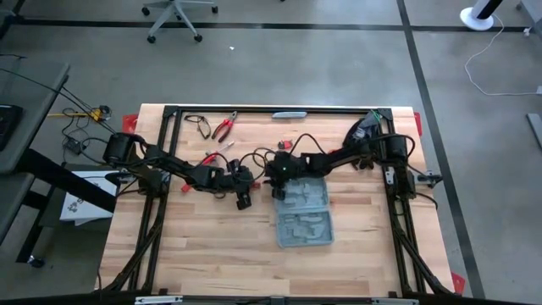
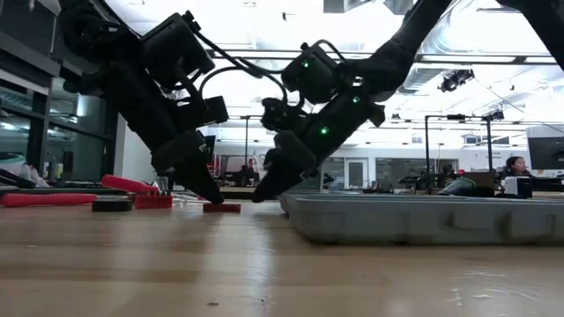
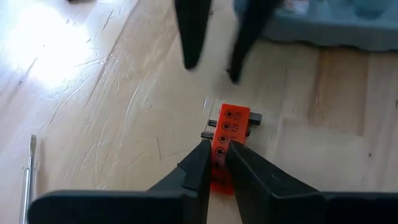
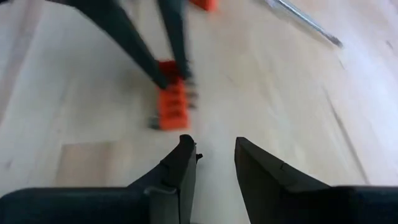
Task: Prefit tool cases
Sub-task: Put the right orange multi-bit set into the gray tool case
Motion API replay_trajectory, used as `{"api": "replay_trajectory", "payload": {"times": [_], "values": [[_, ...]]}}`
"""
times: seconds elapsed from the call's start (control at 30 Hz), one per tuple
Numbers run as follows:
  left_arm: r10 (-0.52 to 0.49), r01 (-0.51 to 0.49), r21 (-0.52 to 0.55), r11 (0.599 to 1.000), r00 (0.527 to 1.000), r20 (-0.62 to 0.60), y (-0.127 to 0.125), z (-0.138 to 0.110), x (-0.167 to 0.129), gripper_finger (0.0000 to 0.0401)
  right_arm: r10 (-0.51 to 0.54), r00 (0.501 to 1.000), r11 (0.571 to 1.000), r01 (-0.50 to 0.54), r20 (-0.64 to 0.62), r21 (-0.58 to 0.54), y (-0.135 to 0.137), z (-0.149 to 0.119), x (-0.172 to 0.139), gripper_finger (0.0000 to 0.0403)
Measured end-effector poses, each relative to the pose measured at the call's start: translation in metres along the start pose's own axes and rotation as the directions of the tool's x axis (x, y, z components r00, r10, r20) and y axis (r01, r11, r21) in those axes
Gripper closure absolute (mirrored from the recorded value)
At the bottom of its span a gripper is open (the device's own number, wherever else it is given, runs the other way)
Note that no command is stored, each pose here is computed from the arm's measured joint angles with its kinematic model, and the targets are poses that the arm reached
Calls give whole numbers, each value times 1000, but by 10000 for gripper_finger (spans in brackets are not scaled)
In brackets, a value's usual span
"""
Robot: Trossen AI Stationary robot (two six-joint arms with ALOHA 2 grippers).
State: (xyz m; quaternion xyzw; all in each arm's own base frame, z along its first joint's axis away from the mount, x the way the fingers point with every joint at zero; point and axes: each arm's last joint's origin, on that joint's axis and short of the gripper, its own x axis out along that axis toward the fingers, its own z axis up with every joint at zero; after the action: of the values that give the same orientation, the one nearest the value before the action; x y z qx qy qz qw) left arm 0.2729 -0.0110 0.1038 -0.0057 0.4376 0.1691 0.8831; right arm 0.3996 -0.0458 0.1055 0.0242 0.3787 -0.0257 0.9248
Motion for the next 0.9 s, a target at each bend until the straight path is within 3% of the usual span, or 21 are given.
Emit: {"api": "replay_trajectory", "payload": {"times": [0.23,0.43,0.63,0.9], "values": [[3,-3,-2,1000,1000,4,0,1,0,350,75,996,994,-71,-45,85,-4,-32,-1,299],[4,-5,9,1000,998,59,0,6,1,350,42,997,999,-44,64,28,6,-29,0,299],[6,-9,19,1000,991,137,2,13,4,350,-22,996,999,25,86,-36,11,-27,1,299],[-12,14,-19,1000,992,125,9,9,28,350,78,993,992,-68,91,-110,14,-27,1,299]]}}
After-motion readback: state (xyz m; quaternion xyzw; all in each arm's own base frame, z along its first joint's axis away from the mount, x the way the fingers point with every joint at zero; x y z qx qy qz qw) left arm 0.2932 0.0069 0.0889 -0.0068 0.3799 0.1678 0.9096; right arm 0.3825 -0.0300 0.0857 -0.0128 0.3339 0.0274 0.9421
